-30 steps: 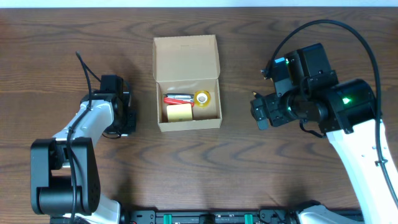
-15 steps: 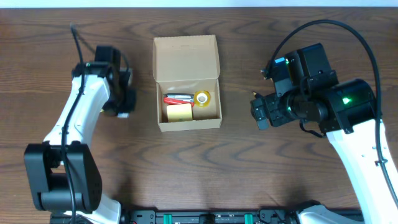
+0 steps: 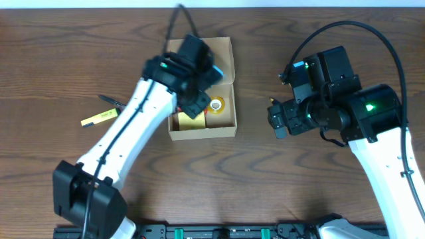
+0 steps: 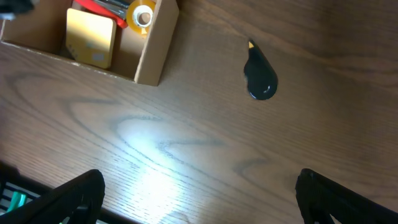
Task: Pack container
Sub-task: 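Carry the staples box over the cardboard box with left gripper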
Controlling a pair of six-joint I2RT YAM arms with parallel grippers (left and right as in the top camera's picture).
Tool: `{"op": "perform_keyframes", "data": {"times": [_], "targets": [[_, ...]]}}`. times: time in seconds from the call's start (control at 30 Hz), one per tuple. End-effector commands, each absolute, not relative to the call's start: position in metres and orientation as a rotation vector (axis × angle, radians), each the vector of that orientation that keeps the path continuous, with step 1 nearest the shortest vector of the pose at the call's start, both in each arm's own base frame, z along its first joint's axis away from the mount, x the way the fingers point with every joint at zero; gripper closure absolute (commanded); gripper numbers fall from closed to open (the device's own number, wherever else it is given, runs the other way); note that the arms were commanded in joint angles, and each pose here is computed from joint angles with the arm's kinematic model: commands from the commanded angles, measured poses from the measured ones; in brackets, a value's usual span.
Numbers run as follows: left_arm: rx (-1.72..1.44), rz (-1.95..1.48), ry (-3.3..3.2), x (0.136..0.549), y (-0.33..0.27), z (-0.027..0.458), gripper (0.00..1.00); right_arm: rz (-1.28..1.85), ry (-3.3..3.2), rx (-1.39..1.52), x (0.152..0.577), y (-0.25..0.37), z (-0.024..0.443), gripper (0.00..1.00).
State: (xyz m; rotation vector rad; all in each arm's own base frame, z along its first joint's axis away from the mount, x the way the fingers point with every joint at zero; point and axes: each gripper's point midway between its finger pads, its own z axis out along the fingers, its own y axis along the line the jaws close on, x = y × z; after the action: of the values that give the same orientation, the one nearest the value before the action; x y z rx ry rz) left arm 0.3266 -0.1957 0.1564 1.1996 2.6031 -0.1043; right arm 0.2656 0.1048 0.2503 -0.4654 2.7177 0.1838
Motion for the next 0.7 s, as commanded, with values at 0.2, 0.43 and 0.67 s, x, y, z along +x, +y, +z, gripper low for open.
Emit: {"op": "perform_keyframes", "data": {"times": [0.2, 0.43, 0.67], "targets": [[1.329, -0.149, 2.529, 0.321, -0.21, 0.159, 0.94, 0.19, 2.709, -0.466, 0.264, 0.103, 0.252, 0.01], [1.481, -0.182, 2.435, 0.317, -0.216, 0.16, 0.94, 0.189, 2.709, -0.465, 0.264, 0.103, 0.253, 0.01], [1.607, -0.263, 2.338, 0.311, -0.227, 0.16, 0.94, 0.193, 2.705, -0.456, 0.265, 0.103, 0.253, 0.01]]}}
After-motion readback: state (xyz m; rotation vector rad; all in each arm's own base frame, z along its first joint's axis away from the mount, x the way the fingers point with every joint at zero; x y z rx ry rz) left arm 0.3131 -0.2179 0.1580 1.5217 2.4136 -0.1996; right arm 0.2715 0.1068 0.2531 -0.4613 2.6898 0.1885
